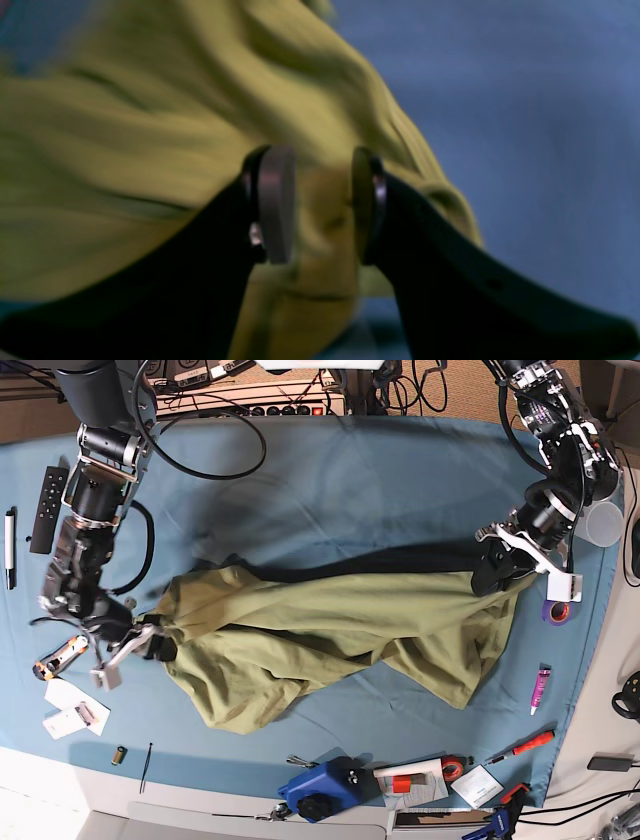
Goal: Layout the t-shirt on the table in an organized manner, then fold the t-shirt properly
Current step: 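Lower the right gripper and grasp the shirt end opposite the left gripper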
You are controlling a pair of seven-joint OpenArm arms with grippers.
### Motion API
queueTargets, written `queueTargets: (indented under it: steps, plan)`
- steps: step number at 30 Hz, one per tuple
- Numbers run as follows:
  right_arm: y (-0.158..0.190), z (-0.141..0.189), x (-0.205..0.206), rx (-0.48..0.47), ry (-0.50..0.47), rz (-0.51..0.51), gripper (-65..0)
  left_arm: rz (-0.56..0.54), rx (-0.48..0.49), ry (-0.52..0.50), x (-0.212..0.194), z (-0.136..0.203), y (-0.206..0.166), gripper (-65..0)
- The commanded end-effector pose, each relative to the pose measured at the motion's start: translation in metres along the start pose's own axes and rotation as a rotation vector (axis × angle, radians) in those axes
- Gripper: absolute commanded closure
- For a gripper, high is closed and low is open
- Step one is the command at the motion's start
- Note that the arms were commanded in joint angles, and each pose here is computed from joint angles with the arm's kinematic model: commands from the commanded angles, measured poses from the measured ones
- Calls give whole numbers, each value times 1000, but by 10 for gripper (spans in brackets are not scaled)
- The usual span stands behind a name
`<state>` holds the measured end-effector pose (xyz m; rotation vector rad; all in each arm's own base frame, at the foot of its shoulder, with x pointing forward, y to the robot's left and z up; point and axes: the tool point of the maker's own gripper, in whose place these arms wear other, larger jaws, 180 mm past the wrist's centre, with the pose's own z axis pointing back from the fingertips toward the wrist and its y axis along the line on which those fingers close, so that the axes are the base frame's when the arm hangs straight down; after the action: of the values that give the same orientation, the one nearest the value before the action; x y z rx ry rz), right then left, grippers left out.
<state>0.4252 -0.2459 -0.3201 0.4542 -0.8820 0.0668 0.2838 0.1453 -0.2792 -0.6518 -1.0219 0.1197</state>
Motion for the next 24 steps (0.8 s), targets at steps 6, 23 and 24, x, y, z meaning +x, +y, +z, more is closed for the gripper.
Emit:
queueTargets:
  steps: [6, 23, 24]
  plan:
    - [-2, 66, 54, 66, -197, -74, -198, -25, -27, -52, 16, 2, -7, 0]
    - [-23, 77, -68, 13, -14, -217, -256, -26, -29, -56, 17, 1, -8, 0]
    - [-20, 74, -69, 24, -6, -210, -262, -26, -29, -56, 17, 1, -8, 0]
